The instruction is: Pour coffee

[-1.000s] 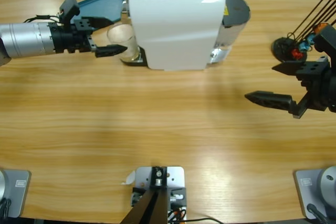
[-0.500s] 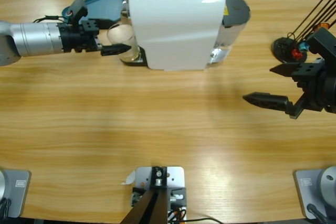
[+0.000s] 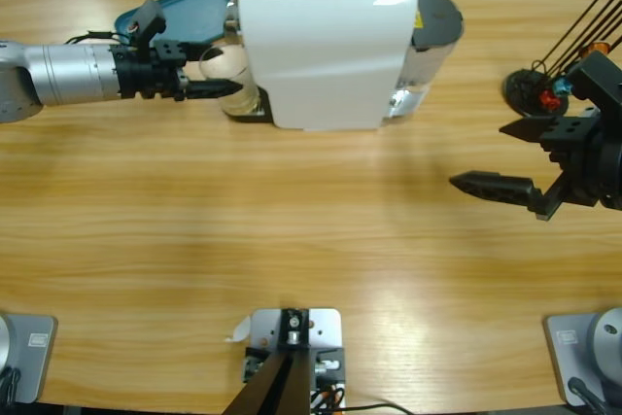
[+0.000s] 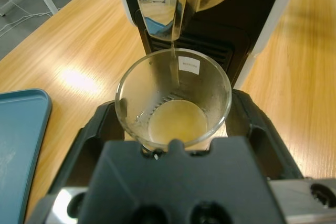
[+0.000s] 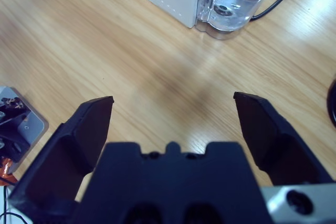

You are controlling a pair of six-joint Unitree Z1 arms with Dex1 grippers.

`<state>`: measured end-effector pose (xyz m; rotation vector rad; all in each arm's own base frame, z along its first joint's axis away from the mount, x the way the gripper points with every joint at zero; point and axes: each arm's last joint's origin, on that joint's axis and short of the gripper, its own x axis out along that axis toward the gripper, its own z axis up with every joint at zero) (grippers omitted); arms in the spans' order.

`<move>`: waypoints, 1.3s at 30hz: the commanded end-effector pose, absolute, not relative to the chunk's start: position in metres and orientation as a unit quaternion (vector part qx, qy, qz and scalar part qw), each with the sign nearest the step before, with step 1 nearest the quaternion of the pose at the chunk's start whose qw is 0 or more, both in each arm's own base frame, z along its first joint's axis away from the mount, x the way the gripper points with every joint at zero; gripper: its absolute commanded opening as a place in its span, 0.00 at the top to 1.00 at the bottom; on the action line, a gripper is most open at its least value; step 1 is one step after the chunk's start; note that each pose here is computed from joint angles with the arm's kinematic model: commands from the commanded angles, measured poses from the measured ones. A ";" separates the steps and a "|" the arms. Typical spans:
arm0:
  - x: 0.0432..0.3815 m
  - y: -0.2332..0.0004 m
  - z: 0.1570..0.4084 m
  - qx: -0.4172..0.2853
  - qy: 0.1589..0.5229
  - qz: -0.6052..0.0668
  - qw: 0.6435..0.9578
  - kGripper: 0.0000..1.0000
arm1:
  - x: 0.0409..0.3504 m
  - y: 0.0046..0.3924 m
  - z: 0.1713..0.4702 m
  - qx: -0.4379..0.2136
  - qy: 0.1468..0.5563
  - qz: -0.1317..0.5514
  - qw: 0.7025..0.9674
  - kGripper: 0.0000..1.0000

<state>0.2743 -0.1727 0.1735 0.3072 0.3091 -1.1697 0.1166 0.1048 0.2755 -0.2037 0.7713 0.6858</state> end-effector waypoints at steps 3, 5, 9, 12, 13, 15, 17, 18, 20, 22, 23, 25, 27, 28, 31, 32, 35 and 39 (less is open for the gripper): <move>0.264 -0.158 0.175 0.145 0.147 -0.529 0.823 1.00 | 0.117 0.103 0.268 -0.104 0.380 0.325 0.860 0.00; 0.261 -0.147 0.179 0.142 0.141 -0.517 0.832 1.00 | 0.116 0.102 0.268 -0.104 0.377 0.322 0.862 0.00; 0.260 -0.122 0.196 0.135 0.125 -0.477 0.860 1.00 | 0.116 0.102 0.268 -0.104 0.377 0.322 0.862 0.00; 0.271 -0.103 0.208 0.132 0.118 -0.417 0.892 1.00 | 0.115 0.102 0.269 -0.101 0.376 0.327 0.861 0.00; 0.276 -0.098 0.211 0.123 0.121 -0.395 0.902 1.00 | 0.115 0.101 0.269 -0.101 0.375 0.327 0.862 0.00; 0.291 -0.089 0.215 0.085 0.134 -0.338 0.928 1.00 | 0.115 0.101 0.269 -0.101 0.375 0.326 0.862 0.00; 0.306 -0.086 0.217 0.062 0.145 -0.280 0.947 1.00 | 0.114 0.101 0.269 -0.102 0.375 0.326 0.862 0.00; 0.314 -0.086 0.219 0.058 0.145 -0.261 0.953 1.00 | 0.114 0.101 0.270 -0.101 0.375 0.326 0.862 0.00; 0.330 -0.087 0.221 0.055 0.146 -0.232 0.960 1.00 | 0.114 0.101 0.269 -0.102 0.375 0.326 0.862 0.00; 0.345 -0.091 0.216 0.054 0.178 -0.201 0.962 1.00 | 0.115 0.101 0.269 -0.103 0.377 0.325 0.861 0.00; 0.350 -0.093 0.212 0.059 0.196 -0.186 0.961 1.00 | 0.115 0.102 0.269 -0.103 0.378 0.325 0.861 0.00; 0.360 -0.097 0.204 0.066 0.216 -0.170 0.959 1.00 | 0.116 0.103 0.268 -0.103 0.380 0.325 0.860 0.00; 0.371 -0.104 0.194 0.073 0.224 -0.176 0.956 1.00 | 0.117 0.103 0.267 -0.104 0.382 0.324 0.859 0.00; 0.377 -0.107 0.189 0.076 0.226 -0.181 0.954 1.00 | 0.118 0.104 0.267 -0.105 0.384 0.324 0.858 0.00; 0.394 -0.115 0.179 0.079 0.229 -0.188 0.952 1.00 | 0.119 0.105 0.266 -0.105 0.387 0.325 0.857 0.00; 0.398 -0.117 0.176 0.079 0.230 -0.190 0.951 1.00 | 0.119 0.105 0.266 -0.106 0.387 0.324 0.857 0.00; 0.404 -0.124 0.171 0.082 0.241 -0.194 0.948 1.00 | 0.120 0.105 0.265 -0.106 0.388 0.324 0.856 0.00; 0.405 -0.132 0.171 0.088 0.270 -0.198 0.938 1.00 | 0.122 0.108 0.263 -0.108 0.393 0.323 0.854 0.00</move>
